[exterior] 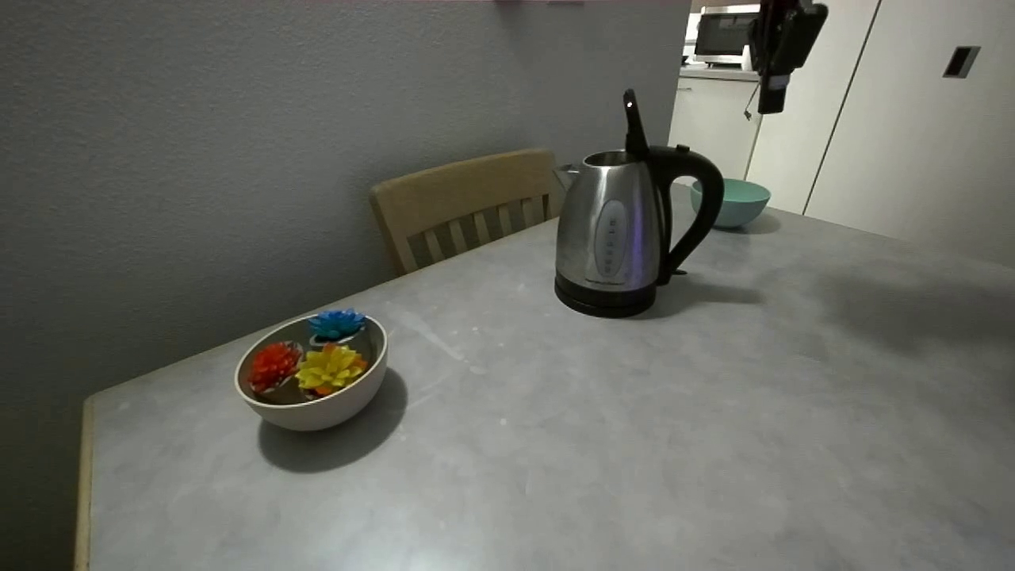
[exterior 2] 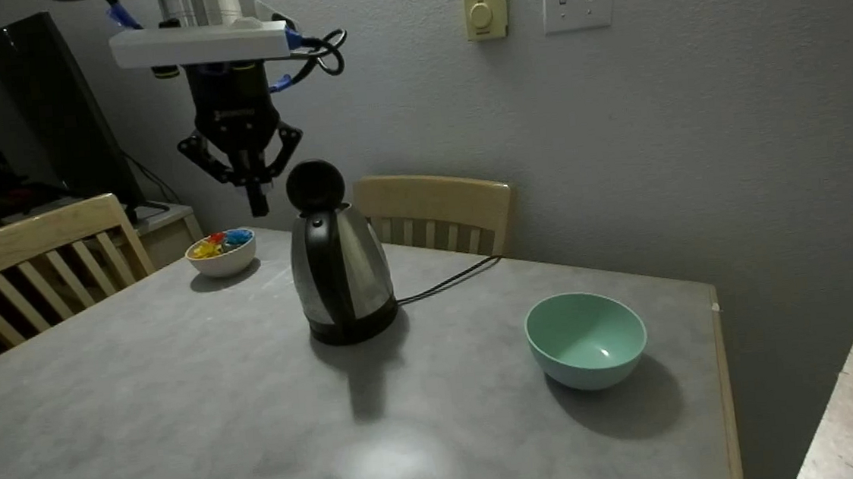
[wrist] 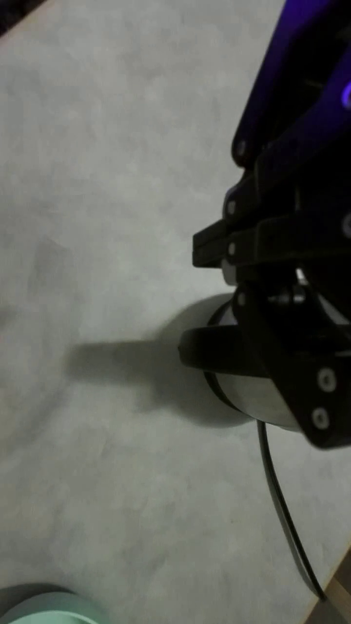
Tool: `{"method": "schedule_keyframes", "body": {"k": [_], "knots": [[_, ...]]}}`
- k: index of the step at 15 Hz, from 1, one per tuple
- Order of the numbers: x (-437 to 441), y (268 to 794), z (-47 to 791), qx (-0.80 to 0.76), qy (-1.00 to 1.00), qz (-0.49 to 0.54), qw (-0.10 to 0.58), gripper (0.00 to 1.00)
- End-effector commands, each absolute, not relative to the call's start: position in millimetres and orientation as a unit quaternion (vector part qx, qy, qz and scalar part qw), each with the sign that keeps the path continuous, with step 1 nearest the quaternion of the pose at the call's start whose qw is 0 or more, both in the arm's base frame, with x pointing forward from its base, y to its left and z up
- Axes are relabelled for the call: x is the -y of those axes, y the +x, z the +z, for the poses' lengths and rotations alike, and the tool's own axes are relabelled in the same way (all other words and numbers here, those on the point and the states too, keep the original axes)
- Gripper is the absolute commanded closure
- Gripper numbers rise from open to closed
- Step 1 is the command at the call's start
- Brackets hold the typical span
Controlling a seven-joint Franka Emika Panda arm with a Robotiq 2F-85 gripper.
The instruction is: Press the button on the electrical kettle
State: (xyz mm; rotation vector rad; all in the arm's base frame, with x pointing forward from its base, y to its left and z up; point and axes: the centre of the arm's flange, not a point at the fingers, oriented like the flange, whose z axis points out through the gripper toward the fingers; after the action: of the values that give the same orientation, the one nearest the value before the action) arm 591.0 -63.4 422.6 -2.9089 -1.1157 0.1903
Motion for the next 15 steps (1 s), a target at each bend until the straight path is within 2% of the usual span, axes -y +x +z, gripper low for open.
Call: {"method": "schedule_keyframes", "body": {"k": [1,6,10,12,15], "knots": [[82.2,577.7,430.7,0.396,-0.911,0.112,0.018,0.7],[92.2,568.8,431.2,0.434,-0.887,0.155,0.016,0.35],[89.6,566.6,431.2,0.455,-0.877,0.15,0.03,0.07],[88.7,567.1,431.2,0.463,-0.873,0.147,0.042,0.0],[87.0,568.5,435.2,0.477,-0.866,0.14,0.061,0.0]]}}
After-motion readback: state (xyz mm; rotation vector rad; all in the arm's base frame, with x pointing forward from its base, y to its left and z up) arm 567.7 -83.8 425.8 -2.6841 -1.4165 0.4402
